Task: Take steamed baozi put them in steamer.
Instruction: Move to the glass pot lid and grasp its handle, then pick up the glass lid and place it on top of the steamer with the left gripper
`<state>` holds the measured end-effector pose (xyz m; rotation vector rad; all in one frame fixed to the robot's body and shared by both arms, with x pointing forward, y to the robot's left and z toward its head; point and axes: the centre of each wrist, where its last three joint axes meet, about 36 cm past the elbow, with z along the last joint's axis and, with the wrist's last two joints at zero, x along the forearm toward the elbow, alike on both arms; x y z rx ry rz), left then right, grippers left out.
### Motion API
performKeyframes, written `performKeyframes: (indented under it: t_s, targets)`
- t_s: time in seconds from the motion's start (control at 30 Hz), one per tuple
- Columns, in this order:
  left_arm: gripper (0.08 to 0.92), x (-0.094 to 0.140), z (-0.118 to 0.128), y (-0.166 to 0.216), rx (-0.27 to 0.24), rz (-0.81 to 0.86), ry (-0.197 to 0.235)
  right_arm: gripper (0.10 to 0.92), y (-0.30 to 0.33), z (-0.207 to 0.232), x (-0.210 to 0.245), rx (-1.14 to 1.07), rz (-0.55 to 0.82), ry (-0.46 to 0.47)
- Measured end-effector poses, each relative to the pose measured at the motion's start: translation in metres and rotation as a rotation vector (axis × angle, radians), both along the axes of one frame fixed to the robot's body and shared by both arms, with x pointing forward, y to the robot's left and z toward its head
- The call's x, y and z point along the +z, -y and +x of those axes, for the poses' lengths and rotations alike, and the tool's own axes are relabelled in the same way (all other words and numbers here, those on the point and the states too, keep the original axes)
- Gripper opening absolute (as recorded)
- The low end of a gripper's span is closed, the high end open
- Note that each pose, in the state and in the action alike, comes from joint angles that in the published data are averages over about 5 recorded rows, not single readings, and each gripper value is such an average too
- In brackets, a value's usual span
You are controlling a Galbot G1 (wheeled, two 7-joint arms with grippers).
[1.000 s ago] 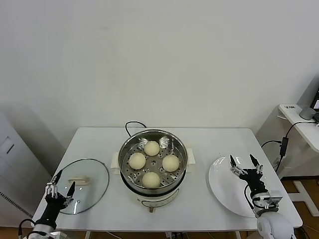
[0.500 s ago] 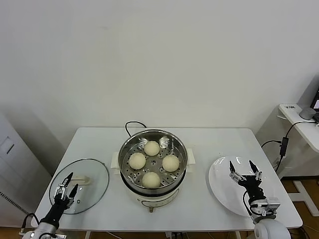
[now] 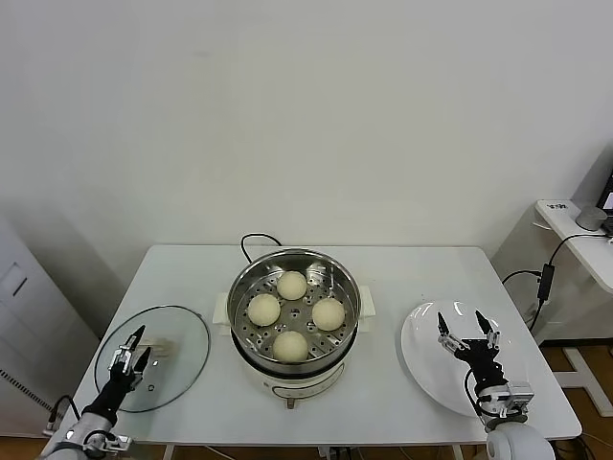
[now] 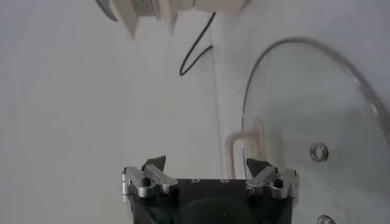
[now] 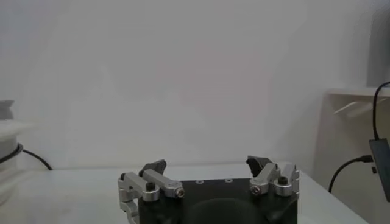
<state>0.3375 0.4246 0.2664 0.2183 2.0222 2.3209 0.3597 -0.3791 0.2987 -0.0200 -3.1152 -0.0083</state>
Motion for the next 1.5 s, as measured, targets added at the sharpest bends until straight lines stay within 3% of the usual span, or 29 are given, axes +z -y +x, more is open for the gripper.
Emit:
performKeyframes:
  t_s: [0.33,0.47,0.97,1.2,1.3,1.5]
  targets:
    - [0.818,0.001,0.020,0.002,0.006,0.003,0.009,0.823,0.001,0.002,-0.004,0.005,-0.011,-0.005]
    - [0.780,0.002,0.023,0.002,0.008,0.003,0.005,0.823,0.002,0.002,-0.006,0.006,-0.012,-0.007]
    - [0.363,0.011,0.025,0.000,0.011,-0.008,0.008,0.823,0.000,0.008,-0.007,0.014,-0.015,-0.004]
    - [0.160,0.032,0.029,-0.001,0.020,-0.022,0.029,0.823,0.000,0.008,-0.006,0.017,-0.018,-0.002]
    - [0.113,0.047,0.034,-0.003,0.024,-0.033,0.047,0.823,0.001,0.009,-0.006,0.018,-0.020,-0.001]
    - [0.109,0.081,0.046,-0.007,0.033,-0.061,0.078,0.823,0.002,0.009,-0.003,0.017,-0.021,0.004]
